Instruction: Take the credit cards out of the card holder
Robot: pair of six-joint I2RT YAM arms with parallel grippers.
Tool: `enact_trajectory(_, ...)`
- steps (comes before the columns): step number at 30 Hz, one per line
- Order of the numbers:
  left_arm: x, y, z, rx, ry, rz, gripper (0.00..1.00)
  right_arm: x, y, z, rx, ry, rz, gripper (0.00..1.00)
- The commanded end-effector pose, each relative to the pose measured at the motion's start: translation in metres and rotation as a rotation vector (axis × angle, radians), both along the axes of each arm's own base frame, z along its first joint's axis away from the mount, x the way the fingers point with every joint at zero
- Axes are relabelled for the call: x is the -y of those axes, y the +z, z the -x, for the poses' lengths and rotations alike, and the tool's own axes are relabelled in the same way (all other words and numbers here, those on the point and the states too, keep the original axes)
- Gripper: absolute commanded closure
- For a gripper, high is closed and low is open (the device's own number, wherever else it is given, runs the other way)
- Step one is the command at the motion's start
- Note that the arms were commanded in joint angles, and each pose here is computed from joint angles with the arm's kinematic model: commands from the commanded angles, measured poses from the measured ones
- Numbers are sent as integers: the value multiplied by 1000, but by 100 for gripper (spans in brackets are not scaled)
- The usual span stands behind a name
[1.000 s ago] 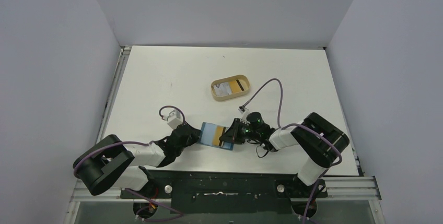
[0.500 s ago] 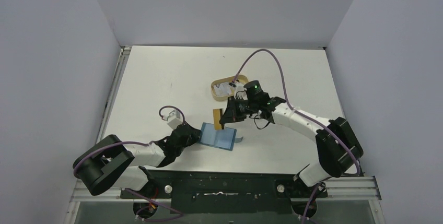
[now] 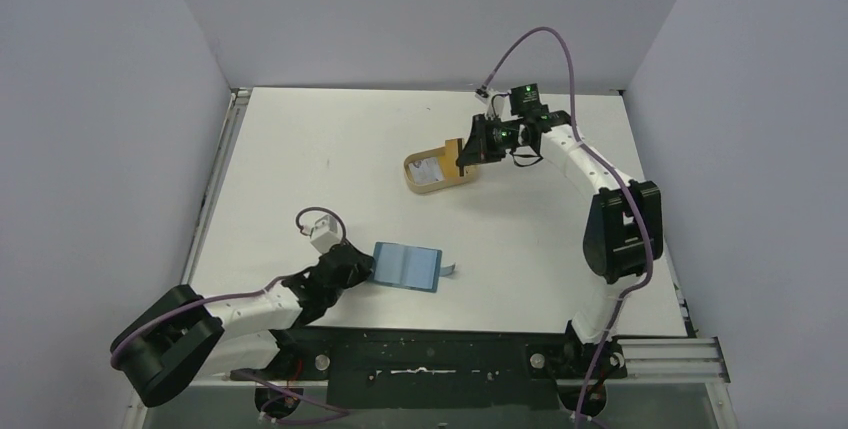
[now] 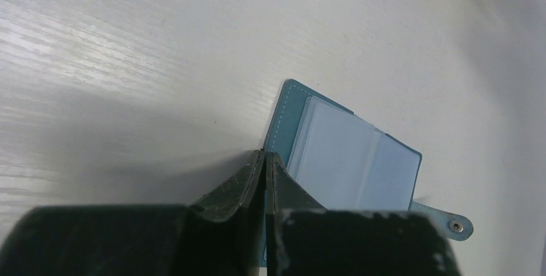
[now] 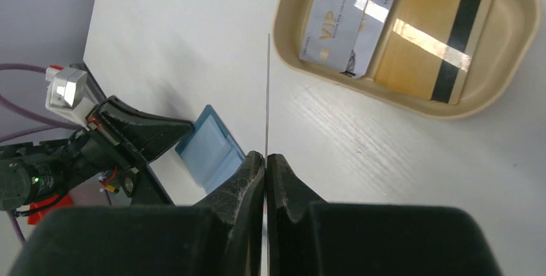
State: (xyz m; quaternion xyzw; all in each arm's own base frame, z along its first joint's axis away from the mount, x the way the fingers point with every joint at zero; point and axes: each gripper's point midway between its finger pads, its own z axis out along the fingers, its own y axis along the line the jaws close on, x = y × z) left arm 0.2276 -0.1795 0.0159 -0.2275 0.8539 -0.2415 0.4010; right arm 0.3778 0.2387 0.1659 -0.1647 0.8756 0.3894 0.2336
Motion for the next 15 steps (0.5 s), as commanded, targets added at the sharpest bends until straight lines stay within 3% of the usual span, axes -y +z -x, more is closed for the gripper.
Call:
enact_trajectory(1, -18, -5, 7, -5, 11, -80, 100, 1, 15, -21, 41, 42, 5, 100)
enact_trajectory(7, -26, 1, 9, 11, 32, -78, 100, 5, 19, -54, 58, 33, 12, 100)
enact_trajectory(15, -26, 7, 6, 34, 13, -87, 100, 14, 9, -68, 56, -12, 21, 100)
